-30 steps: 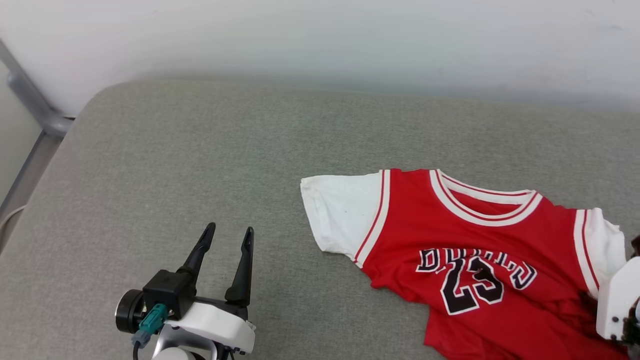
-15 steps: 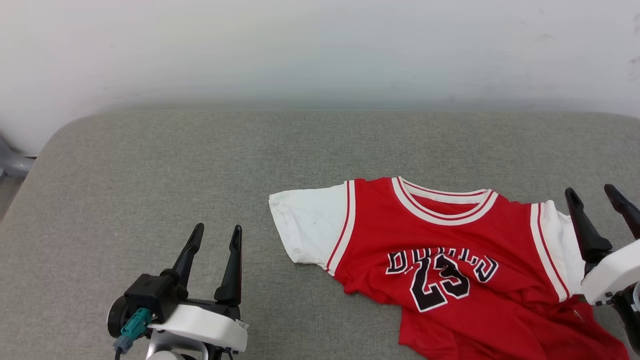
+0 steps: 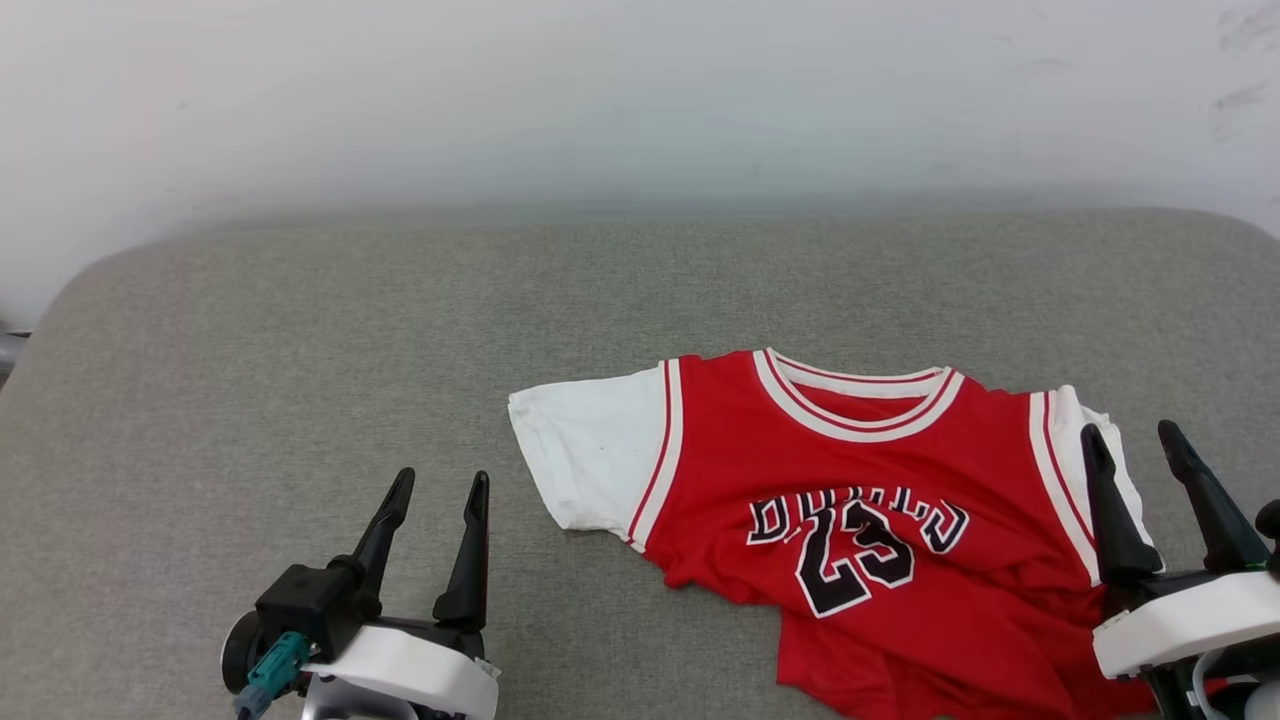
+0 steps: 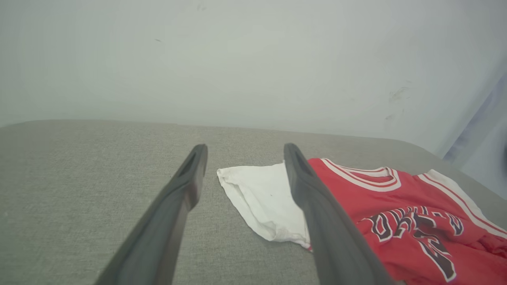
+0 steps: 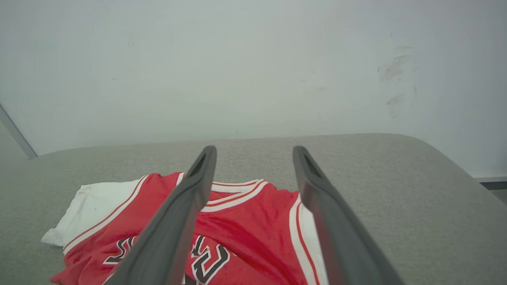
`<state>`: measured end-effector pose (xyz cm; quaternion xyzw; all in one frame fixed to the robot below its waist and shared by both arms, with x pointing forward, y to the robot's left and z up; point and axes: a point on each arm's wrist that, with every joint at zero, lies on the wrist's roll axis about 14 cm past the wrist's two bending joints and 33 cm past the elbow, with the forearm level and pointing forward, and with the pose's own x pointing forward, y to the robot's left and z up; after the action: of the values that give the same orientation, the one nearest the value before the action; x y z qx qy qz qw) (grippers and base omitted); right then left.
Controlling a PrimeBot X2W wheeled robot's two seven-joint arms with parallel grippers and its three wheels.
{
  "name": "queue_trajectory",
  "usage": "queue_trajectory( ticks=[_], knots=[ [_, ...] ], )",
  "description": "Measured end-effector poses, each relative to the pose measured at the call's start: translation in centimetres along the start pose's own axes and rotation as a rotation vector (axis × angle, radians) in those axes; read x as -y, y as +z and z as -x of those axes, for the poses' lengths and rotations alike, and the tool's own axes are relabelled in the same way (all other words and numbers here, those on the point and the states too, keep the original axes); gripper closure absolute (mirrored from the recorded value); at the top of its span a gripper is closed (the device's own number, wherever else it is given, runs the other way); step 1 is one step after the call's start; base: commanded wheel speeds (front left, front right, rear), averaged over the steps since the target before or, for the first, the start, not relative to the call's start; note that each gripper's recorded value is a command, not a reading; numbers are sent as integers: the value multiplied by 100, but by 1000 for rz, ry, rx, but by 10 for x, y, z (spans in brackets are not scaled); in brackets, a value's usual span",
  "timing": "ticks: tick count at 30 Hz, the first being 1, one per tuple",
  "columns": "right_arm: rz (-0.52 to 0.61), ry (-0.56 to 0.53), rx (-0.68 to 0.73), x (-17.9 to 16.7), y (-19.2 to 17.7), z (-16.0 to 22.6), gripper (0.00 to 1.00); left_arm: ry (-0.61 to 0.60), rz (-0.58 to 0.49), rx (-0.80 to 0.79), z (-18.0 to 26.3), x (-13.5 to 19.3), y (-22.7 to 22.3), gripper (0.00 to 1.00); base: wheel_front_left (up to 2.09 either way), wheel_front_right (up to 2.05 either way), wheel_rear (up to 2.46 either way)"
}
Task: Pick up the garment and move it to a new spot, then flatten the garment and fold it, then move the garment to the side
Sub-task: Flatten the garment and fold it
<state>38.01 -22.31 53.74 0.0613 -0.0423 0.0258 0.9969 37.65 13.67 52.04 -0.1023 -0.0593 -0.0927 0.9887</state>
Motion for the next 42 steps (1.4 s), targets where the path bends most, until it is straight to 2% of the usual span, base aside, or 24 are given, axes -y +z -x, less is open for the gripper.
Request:
queue_trajectory(
  ticks=[6, 10, 14, 20, 26, 34, 42],
  knots=[
    [-7, -20, 15, 4, 3, 0, 0, -45, -9, -59, -8, 4, -12, 0, 0, 0, 0],
    [4, -35, 24, 10, 7, -6, 0, -127, -42, -204, -26, 14, -30, 0, 0, 0, 0],
    [5, -51, 28, 14, 7, -13, 0, -198, -145, -383, -51, 12, -49, 0, 0, 0, 0],
    [7, -65, 2, 17, -6, -23, 0, -296, -219, -600, -97, 16, -64, 0, 0, 0, 0],
    [2, -87, -13, 22, -19, -31, 0, -293, -236, -800, -129, -2, -88, 0, 0, 0, 0],
    [11, -130, -46, 36, -34, -30, 0, -279, -332, -1050, -127, -30, -133, 0, 0, 0, 0],
    [9, -132, -57, 37, -41, -32, 0, -274, -335, -1128, -118, -39, -151, 0, 0, 0, 0]
  ],
)
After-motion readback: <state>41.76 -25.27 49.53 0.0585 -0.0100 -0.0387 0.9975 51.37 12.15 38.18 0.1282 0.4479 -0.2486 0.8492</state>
